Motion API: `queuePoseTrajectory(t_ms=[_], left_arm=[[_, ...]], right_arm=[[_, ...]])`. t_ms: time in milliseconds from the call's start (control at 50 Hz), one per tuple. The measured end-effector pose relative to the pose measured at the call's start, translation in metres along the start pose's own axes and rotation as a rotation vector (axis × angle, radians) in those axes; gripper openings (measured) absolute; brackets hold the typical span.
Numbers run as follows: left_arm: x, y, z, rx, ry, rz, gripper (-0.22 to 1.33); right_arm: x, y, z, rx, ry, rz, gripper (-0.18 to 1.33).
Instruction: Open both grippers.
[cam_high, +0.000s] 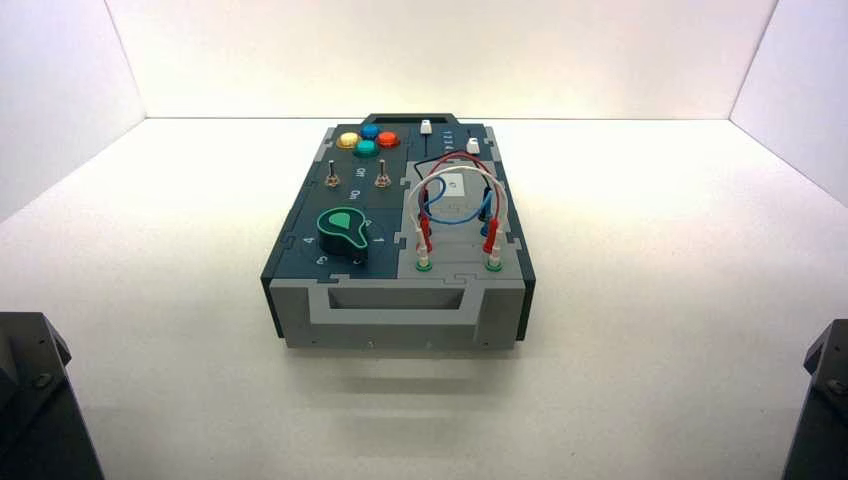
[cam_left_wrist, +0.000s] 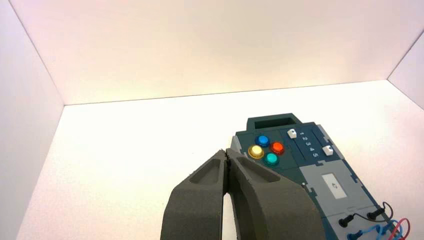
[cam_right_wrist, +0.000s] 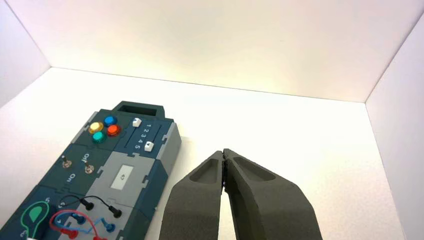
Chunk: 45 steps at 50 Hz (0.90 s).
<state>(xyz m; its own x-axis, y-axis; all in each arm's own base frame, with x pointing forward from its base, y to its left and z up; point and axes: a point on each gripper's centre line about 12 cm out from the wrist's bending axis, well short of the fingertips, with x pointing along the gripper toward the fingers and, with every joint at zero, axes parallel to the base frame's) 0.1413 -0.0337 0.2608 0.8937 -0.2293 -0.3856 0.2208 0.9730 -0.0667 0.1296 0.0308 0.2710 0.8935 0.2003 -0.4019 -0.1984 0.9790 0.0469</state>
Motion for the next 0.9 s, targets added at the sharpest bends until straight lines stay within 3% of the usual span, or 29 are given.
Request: queuePoseTrajectory(t_ms=[660,700,800,820,840,900], left_arm=[[0.0000,0.0001,0.0007,0.000,-0.006,0.000,-0.16],[0.0000,0.0003,0.0011,-0.001,-0.009,0.002,-0.10],[0.0000,0.0001,0.0018,0.000,-0.015,0.001,0.21],[0.0003,0.0001,0.0019,-0.001,-0.015,0.001,0.38],[0.0000,0.0003,0.0022,-0.002,-0.019,0.002,0.39],[0.0002,0.0004,0.0026,0.001,-0.022,0.003,0.68]], right_arm=[[0.0000,0.0000,0.0000,0.000,0.000,0.000,-0.14],[0.0000,0.0000,0.0000,0.000,0.000,0.000,-0.14],[0.0000,0.0001,0.0009,-0.001,-0.008,0.000,-0.14],[-0.0003,0.0002,0.0014,0.000,-0.012,0.002,-0.11],[-0.0003,0.0002,0.0015,-0.001,-0.014,0.002,-0.10],[-0.0009,0.0003,0.0021,-0.001,-0.020,0.003,-0.01]])
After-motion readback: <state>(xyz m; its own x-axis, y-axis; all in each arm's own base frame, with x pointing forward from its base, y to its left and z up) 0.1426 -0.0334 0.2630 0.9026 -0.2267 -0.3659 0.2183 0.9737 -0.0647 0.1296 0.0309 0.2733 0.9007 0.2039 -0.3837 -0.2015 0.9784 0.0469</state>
